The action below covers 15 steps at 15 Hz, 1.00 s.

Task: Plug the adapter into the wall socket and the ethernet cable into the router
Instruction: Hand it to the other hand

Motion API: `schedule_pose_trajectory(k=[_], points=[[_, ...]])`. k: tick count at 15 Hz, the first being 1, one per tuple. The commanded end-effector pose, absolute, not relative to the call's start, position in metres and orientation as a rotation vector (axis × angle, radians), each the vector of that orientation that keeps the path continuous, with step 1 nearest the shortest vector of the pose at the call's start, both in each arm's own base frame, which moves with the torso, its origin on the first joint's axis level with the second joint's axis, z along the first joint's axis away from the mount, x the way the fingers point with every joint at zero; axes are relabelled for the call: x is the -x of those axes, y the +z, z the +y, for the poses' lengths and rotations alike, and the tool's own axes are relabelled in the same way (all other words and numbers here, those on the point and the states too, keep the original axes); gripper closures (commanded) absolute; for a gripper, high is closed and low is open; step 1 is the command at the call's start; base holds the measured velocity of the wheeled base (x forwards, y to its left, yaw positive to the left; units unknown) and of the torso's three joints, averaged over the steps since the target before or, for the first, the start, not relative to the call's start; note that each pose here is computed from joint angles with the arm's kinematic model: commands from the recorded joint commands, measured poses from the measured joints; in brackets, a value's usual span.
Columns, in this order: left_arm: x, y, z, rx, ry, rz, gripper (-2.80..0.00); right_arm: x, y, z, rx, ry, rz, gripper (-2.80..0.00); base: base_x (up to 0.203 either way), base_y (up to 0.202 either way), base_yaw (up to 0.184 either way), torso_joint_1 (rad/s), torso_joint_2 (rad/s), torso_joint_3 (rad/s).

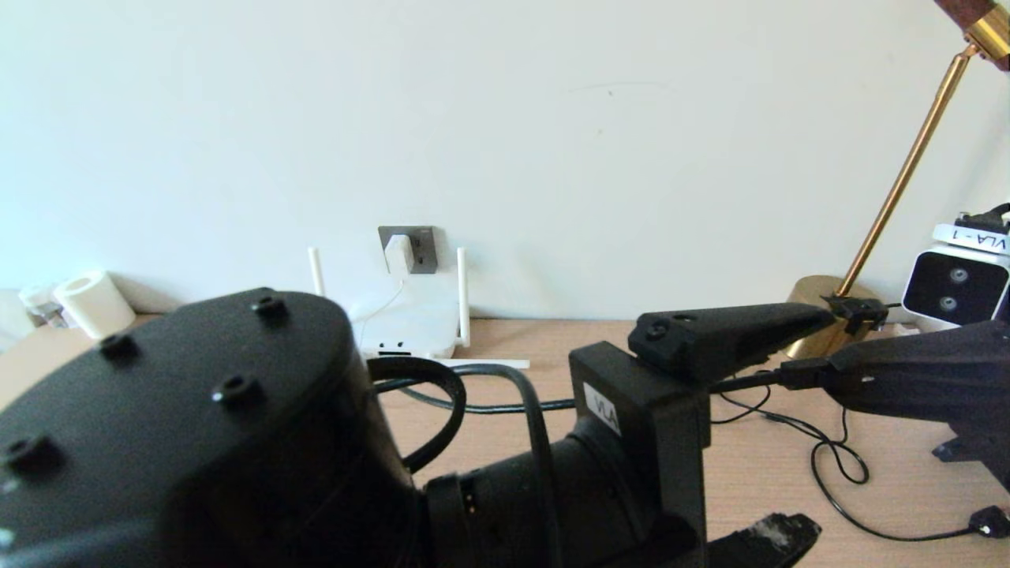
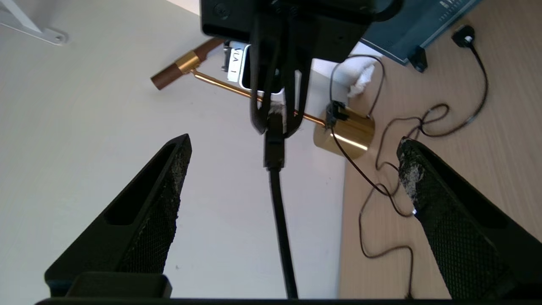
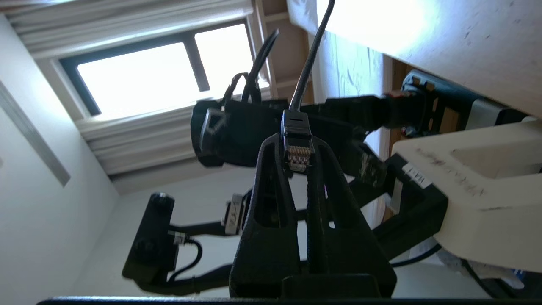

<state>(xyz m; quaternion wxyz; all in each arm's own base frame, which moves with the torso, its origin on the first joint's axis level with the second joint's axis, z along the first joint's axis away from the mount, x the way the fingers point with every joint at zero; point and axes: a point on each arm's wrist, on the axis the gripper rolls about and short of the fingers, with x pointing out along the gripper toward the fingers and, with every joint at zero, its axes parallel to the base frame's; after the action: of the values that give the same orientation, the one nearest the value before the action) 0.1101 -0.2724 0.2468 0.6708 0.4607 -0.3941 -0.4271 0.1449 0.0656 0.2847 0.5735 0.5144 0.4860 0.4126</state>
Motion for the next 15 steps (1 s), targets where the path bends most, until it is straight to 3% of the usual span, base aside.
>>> schedule_pose_trajectory(k=[1,15], points=[[-0.112,0.248,-0.276,-1.035,-0.962,-0.902,-2.80,-0.139,0.286,0.064,-1.202,0.995,1.149,0.00,0.000,0.000,0.000,0.000,0.00,0.000],[-0.130,0.252,-0.282,-0.922,-1.004,-0.967,-2.80,-0.122,0.286,0.060,-1.186,1.029,1.138,0.00,0.000,0.000,0.000,0.000,0.00,0.000]])
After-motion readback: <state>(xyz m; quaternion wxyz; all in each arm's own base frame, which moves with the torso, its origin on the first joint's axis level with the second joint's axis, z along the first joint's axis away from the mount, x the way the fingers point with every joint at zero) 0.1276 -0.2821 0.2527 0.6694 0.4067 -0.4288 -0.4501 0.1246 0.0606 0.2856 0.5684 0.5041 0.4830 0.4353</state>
